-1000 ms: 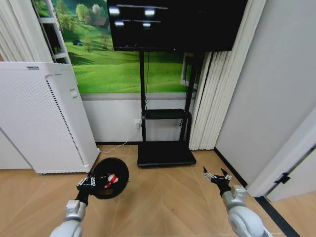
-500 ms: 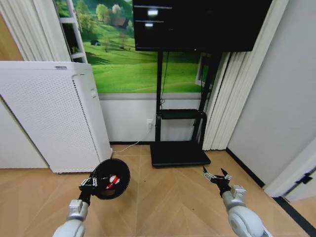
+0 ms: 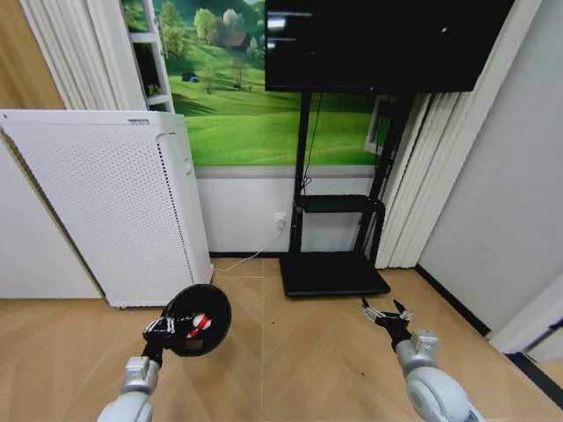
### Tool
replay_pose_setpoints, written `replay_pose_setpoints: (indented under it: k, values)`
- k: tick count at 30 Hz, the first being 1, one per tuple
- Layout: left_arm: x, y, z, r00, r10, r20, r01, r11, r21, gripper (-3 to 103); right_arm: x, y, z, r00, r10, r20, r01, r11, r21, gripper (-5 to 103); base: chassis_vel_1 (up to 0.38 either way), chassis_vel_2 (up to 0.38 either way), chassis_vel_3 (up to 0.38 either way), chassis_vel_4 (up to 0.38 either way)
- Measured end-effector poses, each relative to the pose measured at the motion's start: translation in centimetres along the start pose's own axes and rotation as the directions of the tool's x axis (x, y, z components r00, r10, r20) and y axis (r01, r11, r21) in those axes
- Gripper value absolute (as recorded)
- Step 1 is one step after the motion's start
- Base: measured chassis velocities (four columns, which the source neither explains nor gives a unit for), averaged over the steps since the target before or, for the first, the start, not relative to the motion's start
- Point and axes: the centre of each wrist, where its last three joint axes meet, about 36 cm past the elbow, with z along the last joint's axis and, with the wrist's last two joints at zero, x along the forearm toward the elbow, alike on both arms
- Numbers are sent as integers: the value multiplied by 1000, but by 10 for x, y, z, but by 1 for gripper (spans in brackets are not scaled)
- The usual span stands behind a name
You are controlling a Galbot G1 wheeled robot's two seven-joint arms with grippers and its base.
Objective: Pick up the trash bin and place the garbage on the floor into it.
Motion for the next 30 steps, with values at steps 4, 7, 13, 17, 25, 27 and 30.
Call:
replay_pose_setpoints:
  k: [4,7,13,17,25,27,30]
  values:
    - [3,-3,1,1000,2,-4,-2,1000,-1,6,0,0,0,1000,0,0,0,1000,0,100,47,-42,-72,63]
    - [4,-3,0,1000,0,-3,0,1000,-3,6,0,0,0,1000,0,0,0,1000,0,100,142,-58,-128,90]
    - [6,4,-2,1000,-15,-4,15,1000,-14,6,0,0,0,1000,0,0,0,1000,0,100,167,-160,-177,159]
    - [26,20,4,996,-72,-49,71,997,-33,6,0,0,0,1000,0,0,0,1000,0,100,154,-161,-142,151]
    - [51,40,22,976,-140,-169,153,986,67,6,0,0,0,1000,0,0,0,1000,0,100,1,-2,4,3]
    - [53,43,29,966,-144,-214,171,979,112,6,0,0,0,1000,0,0,0,1000,0,100,0,0,0,0]
    - [55,43,38,942,-131,-310,204,955,215,6,0,0,0,1000,0,0,0,1000,0,100,-7,20,7,-33]
